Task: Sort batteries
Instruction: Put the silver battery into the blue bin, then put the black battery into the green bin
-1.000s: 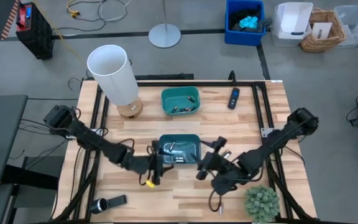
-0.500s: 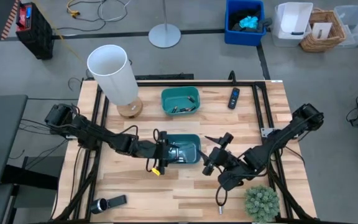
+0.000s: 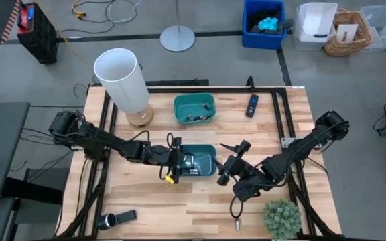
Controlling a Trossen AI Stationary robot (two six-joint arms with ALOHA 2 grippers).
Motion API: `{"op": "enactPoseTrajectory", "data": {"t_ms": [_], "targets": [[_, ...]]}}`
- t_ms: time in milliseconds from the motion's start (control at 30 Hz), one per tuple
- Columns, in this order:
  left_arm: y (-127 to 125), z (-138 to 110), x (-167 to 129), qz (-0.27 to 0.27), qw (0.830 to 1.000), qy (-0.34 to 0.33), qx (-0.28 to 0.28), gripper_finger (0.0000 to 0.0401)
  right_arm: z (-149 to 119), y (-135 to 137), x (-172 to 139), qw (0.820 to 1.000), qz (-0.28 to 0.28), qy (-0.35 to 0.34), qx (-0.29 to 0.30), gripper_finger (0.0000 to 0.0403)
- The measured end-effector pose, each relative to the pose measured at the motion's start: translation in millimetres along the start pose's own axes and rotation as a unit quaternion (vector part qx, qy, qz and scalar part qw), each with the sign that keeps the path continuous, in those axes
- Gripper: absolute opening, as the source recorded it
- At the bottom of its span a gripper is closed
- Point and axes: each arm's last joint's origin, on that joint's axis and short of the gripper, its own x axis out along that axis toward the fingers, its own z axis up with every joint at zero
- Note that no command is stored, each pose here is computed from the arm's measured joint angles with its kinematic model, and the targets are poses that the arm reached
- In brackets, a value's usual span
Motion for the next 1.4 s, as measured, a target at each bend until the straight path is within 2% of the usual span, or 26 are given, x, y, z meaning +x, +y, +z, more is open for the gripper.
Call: {"op": "enactPoseTrajectory", "data": {"t_ms": [233,367,567,700,833,1033,1133,1233,1400], "targets": [[3.9,-0.9,1.2,-0.009,1.000,0.003,-0.004,0.0230,-0.1,0.3,-0.1,1.000,0.002,0.001,0.000,0.0311],[14.7,-4.0,3.6,0.009,0.999,0.016,-0.028,0.0241,-0.2,0.4,-0.1,1.000,0.003,0.001,-0.001,0.0311],[29.6,-13.8,5.9,0.031,0.997,0.060,-0.040,0.0289,-0.2,0.4,0.1,1.000,0.003,0.001,-0.002,0.0311],[34.4,-13.3,6.7,0.040,0.997,0.055,-0.044,0.0322,-0.2,0.4,0.1,1.000,0.003,0.001,-0.002,0.0311],[34.2,-9.2,3.3,0.061,0.996,0.047,-0.035,0.0330,-0.9,0.1,0.0,1.000,0.003,0.004,0.013,0.0311],[29.2,13.7,-20.1,0.063,0.998,-0.001,-0.017,0.0319,-14.5,-5.6,-1.8,0.997,0.006,0.051,0.061,0.0311],[27.8,22.2,-34.4,0.058,0.998,-0.026,-0.017,0.0312,-27.1,-11.1,-2.6,0.993,-0.018,0.082,0.080,0.0311],[27.0,12.8,-52.0,0.055,0.996,-0.065,-0.022,0.0306,-37.0,-14.7,-8.2,0.990,-0.036,0.102,0.092,0.0311],[31.2,-21.2,-86.5,0.049,0.987,-0.138,-0.062,0.0296,-45.7,-13.9,-20.4,0.986,-0.037,0.115,0.113,0.0311]]}}
